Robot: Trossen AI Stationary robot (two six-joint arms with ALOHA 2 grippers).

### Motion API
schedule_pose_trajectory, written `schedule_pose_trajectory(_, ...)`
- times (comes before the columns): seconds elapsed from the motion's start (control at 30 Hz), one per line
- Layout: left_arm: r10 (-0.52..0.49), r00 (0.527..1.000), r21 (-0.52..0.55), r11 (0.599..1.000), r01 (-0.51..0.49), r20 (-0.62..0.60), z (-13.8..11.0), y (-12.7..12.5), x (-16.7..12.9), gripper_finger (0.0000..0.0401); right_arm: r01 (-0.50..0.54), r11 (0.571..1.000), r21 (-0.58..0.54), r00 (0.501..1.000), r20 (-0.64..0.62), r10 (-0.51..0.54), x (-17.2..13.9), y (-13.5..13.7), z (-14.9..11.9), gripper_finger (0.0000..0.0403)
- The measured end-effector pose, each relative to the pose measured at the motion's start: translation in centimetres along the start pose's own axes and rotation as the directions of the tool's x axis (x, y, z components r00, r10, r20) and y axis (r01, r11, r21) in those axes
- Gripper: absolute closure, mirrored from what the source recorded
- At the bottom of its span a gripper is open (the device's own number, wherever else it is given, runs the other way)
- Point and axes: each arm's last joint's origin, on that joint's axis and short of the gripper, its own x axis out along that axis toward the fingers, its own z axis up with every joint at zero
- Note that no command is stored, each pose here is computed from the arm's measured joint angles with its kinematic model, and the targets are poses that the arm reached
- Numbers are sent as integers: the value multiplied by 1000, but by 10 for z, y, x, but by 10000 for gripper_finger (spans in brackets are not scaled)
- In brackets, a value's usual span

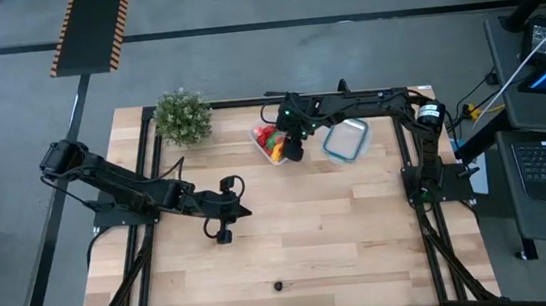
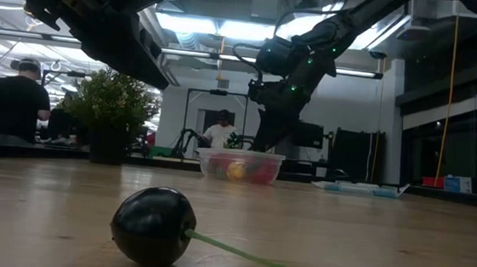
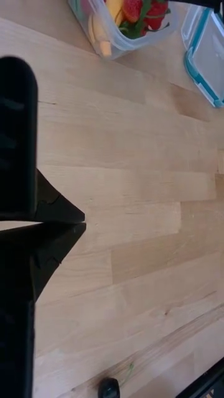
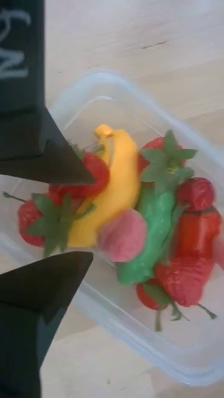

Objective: Pick and placing Produce into tupperware
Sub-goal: Put the black cherry into the transparent container

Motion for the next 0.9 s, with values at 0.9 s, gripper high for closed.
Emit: schedule_pose_trajectory(0.9, 22, 1000, 6, 1000, -22, 3, 0, 1, 0, 364, -8, 997, -70, 986, 165, 19, -58, 22, 17, 228)
